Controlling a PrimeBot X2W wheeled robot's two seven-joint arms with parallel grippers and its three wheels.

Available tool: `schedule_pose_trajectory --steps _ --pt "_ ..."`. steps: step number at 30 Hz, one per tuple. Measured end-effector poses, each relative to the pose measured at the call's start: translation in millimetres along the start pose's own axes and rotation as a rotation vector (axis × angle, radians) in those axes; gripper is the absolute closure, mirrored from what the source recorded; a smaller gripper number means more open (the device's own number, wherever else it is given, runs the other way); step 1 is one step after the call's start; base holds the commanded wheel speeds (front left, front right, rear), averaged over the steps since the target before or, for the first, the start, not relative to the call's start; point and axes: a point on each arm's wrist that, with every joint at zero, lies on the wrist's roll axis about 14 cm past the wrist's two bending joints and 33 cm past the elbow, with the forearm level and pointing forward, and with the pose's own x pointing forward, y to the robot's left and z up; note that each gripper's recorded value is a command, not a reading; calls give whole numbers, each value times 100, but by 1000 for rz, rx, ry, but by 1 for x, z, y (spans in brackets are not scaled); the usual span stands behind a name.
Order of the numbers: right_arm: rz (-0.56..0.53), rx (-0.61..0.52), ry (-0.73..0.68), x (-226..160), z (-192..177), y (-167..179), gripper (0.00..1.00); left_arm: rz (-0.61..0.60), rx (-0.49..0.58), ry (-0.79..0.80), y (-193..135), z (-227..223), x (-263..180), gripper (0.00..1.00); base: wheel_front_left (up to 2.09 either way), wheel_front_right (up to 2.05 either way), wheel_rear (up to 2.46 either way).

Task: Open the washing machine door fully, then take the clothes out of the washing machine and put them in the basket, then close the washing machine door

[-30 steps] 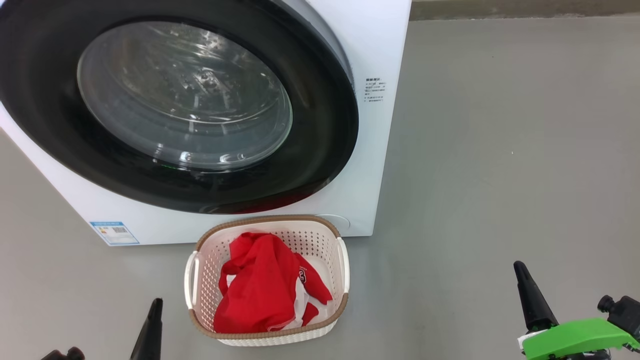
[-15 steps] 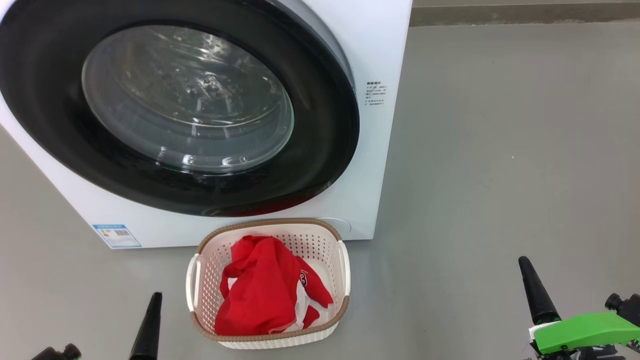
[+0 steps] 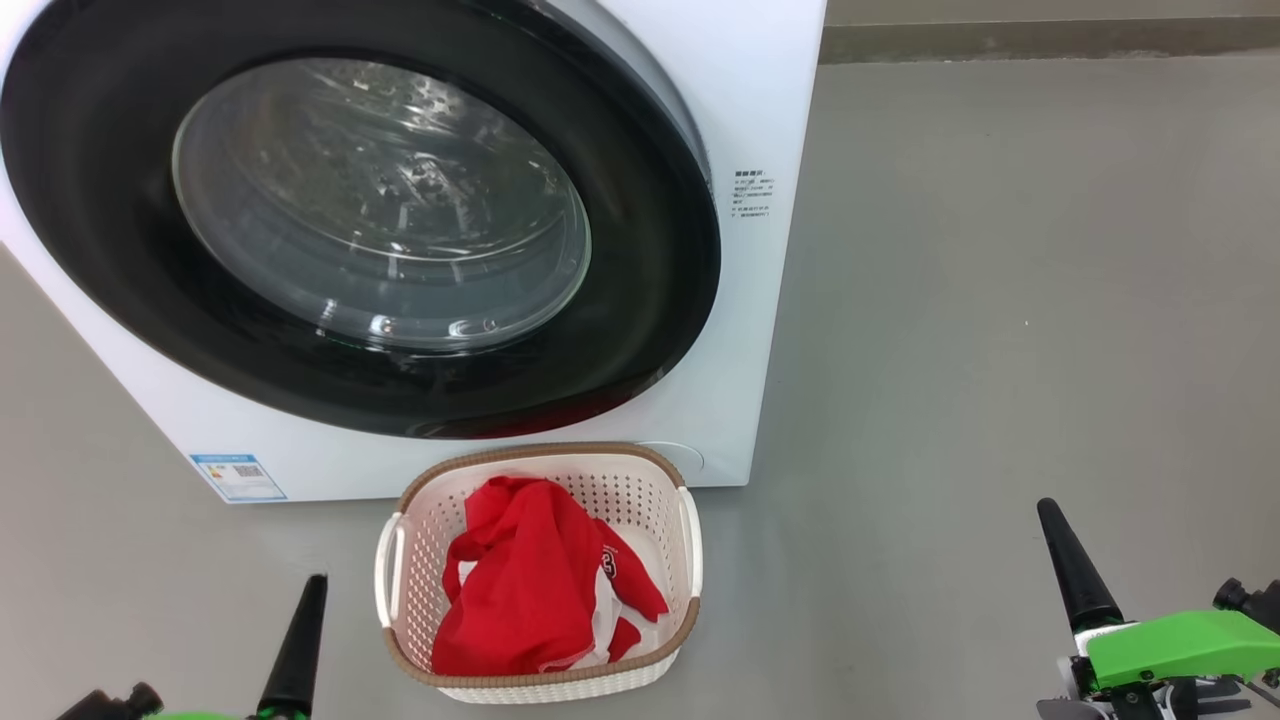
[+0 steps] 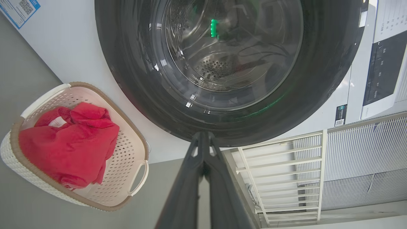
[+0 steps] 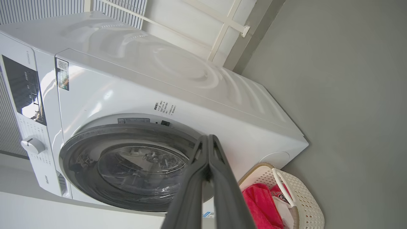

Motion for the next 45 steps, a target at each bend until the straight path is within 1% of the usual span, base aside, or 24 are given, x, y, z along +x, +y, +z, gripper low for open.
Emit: schedule_pose_trajectory --steps 18,24,27,31,45 --pt "32 185 4 4 6 10 100 -36 -191 5 -12 1 3 100 0 0 0" --pt "56 245 8 7 7 18 100 -49 -252 8 -15 2 3 100 0 0 0" --pt "63 286 13 7 7 20 100 -70 -291 14 -22 3 5 100 0 0 0" --pt "70 300 13 8 8 22 100 -72 -305 13 -23 3 6 100 0 0 0" --pt "77 301 15 10 9 24 100 -72 -306 12 -23 3 6 100 0 0 0"
